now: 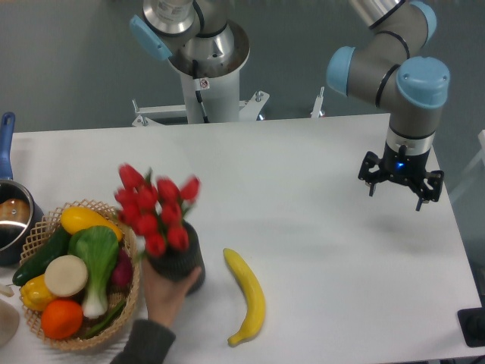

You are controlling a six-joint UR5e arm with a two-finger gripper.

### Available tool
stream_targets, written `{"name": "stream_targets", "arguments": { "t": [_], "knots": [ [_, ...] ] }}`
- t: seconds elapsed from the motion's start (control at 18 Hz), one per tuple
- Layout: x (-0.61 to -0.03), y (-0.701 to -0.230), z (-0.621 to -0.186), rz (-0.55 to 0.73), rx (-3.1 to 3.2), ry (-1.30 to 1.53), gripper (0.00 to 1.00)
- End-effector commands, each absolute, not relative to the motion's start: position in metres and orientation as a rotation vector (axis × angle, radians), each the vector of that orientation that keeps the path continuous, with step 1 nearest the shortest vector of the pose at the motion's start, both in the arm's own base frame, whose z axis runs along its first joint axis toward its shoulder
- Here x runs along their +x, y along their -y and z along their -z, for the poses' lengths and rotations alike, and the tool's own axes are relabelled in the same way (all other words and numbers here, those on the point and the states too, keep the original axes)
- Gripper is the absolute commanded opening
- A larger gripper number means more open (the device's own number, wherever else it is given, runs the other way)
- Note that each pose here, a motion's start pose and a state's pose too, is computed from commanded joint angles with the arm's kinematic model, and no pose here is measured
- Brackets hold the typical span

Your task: Pick up the flowers from the vase

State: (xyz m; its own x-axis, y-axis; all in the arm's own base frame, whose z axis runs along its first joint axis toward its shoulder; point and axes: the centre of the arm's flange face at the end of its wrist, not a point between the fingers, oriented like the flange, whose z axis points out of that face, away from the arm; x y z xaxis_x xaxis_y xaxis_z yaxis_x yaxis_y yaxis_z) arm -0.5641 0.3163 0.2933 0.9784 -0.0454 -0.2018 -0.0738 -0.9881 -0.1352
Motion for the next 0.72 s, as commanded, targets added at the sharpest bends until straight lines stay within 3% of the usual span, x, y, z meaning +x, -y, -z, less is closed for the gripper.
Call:
{"name": "stream_targets", "arguments": {
  "t": [0.61,0.72],
  "knots": [
    [-0.546,-0.335,-0.291,-0.265,-2.778,-0.118,1.00],
    [-0.536,-0.342,-0.306,-0.261,-2.700,-0.147,1.00]
  ]
}}
